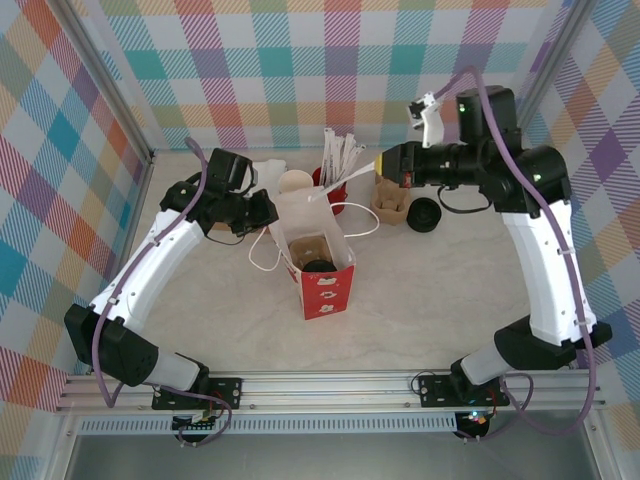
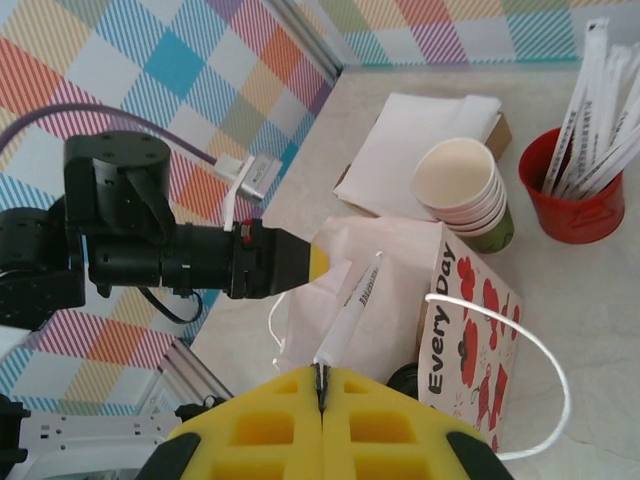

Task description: Pack the takeout coffee

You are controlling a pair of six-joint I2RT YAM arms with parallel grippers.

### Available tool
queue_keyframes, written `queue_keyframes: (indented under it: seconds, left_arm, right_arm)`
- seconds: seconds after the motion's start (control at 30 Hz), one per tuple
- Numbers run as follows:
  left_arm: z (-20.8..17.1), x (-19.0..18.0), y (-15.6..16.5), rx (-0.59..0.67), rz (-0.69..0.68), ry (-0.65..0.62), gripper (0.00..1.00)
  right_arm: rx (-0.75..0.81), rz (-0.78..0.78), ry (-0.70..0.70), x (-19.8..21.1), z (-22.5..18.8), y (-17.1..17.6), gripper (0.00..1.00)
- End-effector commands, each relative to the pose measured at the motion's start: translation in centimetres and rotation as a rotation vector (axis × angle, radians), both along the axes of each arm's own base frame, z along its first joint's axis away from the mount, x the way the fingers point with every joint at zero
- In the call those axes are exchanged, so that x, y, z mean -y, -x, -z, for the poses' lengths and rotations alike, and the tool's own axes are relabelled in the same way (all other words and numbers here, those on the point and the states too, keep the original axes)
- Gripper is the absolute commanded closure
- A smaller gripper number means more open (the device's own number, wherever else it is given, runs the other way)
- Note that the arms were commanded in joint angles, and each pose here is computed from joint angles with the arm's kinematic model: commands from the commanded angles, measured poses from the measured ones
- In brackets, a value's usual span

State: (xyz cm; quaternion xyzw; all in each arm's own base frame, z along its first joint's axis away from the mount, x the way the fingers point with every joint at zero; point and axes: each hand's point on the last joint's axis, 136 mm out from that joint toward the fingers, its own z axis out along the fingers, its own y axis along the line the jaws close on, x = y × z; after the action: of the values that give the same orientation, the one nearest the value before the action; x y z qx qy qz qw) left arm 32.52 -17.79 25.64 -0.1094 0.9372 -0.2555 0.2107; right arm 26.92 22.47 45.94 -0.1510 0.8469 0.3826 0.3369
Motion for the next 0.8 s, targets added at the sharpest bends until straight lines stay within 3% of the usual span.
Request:
queue_keyframes:
  seconds: [0.0, 0.77]
  left_arm:
    - [-0.4, 0.0, -0.3, 0.011, -0.006, 0.03, 0.9]
    - [-0.2, 0.3, -0.4, 0.008, -0.006, 0.041, 0.9]
  right_arm:
    - [-0.022, -0.03, 0.016, -1.3, 1.0, 0.0, 0.99]
    - [-0.08, -0.111, 0.336, -10.2, 12.9, -3.2, 0.98]
